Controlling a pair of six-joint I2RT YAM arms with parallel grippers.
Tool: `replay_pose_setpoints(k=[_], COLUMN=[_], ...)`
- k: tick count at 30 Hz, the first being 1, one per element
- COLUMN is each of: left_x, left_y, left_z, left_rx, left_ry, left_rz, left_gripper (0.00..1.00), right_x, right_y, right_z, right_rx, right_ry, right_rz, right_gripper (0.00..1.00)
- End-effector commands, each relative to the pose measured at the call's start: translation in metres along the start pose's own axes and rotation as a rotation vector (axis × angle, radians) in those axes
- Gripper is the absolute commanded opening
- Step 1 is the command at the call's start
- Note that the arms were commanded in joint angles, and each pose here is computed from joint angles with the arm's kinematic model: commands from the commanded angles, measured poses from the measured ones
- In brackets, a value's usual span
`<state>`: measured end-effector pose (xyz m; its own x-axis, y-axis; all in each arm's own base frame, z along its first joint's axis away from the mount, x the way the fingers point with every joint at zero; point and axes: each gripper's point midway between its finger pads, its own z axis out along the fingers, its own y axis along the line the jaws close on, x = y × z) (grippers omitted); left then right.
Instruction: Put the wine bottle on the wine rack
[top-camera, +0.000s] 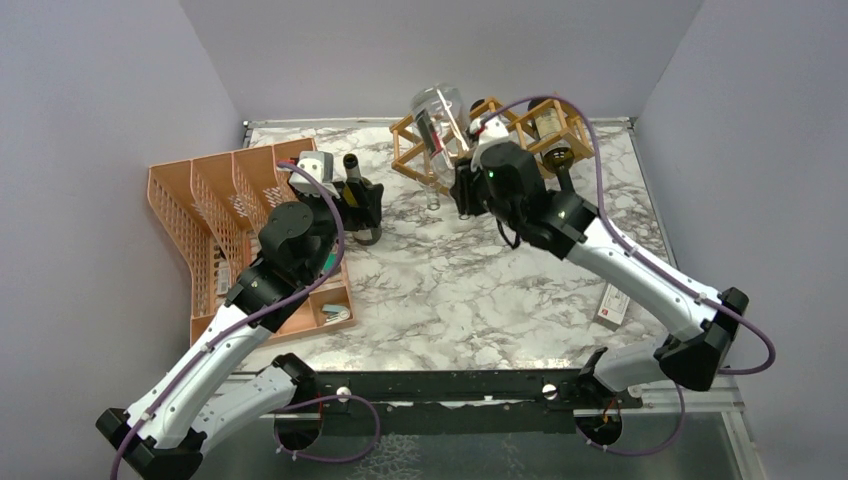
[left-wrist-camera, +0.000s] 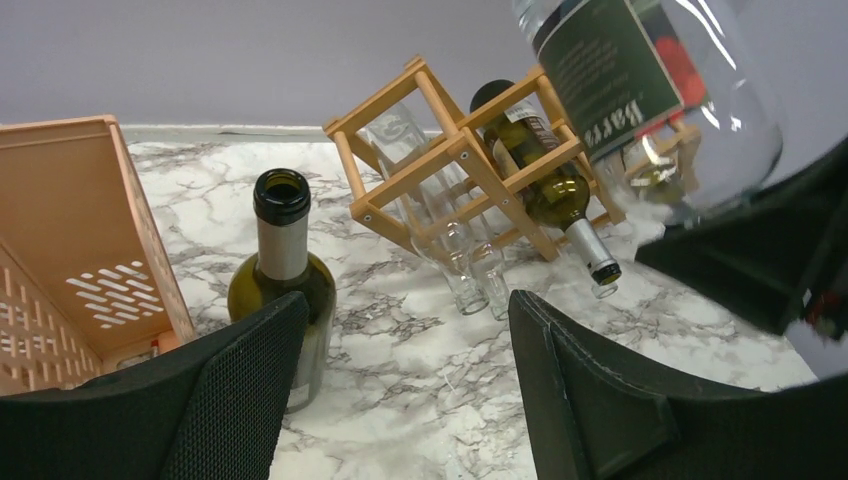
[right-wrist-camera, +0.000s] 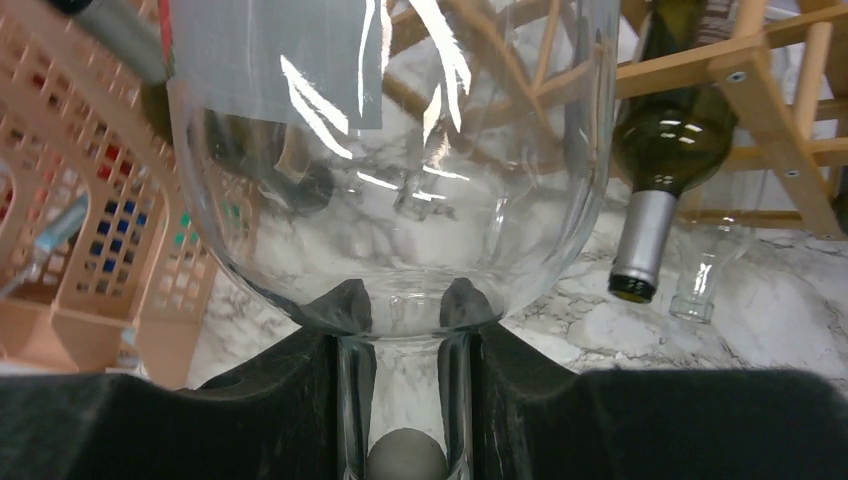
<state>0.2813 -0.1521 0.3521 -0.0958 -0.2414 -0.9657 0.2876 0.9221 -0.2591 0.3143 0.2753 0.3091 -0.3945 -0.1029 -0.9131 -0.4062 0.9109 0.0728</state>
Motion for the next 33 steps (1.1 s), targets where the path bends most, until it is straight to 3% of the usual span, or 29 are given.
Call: replay_pose_setpoints(k=[1,13,33], left_x=[-0.004,0.005,0.008], left_y=[0.011,0.013,0.015], left_z=[-0.009,-0.012,-0.012], left_rx=[-0.038,-0.033,-0.043], left_ry=[-0.033,-0.018,-0.007], left_rz=[0.007,0.014,0.025], left_gripper=[0.79,0.82,0.83], right_x=[-0.078,-0.069,-0.048], right_y=[-0.032,-0.045,-0.066], right_z=[0.008,0.087,0.142], right_rx=[0.07,0.055,0.113], right_ry=[-0.163,-0.006,0.063], right_rz=[0.145,0.183,0.322], right_gripper=[0.01,0.01,0.03])
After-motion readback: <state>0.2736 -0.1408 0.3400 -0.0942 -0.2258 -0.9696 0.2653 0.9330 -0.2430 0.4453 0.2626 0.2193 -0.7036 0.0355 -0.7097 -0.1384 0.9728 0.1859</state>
